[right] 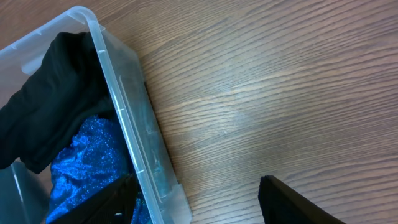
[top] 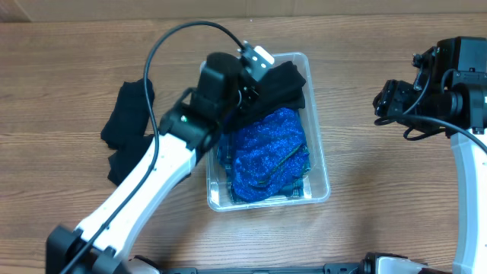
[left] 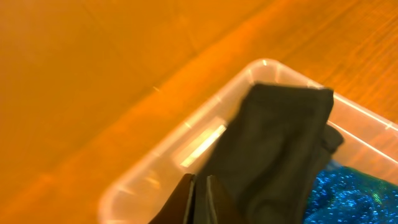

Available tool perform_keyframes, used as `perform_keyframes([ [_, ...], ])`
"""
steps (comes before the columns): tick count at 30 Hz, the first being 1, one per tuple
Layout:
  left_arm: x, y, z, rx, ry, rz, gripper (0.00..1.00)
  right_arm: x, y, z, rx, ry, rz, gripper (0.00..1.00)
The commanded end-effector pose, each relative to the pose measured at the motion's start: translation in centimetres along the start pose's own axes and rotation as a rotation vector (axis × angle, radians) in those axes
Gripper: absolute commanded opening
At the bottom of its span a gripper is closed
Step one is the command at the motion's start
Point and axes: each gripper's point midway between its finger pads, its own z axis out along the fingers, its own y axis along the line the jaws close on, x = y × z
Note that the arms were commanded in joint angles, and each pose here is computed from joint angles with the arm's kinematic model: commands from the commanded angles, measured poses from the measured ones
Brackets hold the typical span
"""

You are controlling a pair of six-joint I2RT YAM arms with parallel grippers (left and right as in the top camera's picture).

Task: Pack container
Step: 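Press the black cloth flat, open the left gripper and withdraw left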

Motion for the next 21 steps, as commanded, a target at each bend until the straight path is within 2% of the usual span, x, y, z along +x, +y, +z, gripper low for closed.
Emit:
perform_keyframes([
  [1,2.4,-4.5,3.0,0.252,0.056,-0.167,0.06,-0.1,0.1,0.0,-0.008,-0.002,-0.006,0.67],
  [4,4.9,-6.9,4.9,0.325,0.137,-0.218,0.05,-0.1,0.0,0.0,-0.008,-0.002,-0.006,0.67],
  [8,9.8,-10.5,6.6,0.418,0.325,-0.344,0.04,-0.1,0.0,0.0,-0.008,-0.002,-0.005,0.67],
  [13,15.4,-13.0,7.1,0.483,0.524,-0.388,0.04,-0.1,0.0,0.0,-0.008,-0.002,-0.006,0.67],
  [17,15.9,-13.5,6.9,0.505,0.548,-0.396,0.04,-0.1,0.0,0.0,-0.008,-0.002,-0.005,0.67],
  [21,14.2,-11.8,6.2,0.434,0.499,-0.370,0.04,-0.1,0.0,0.0,-0.008,-0.001,-0.005,0.67],
])
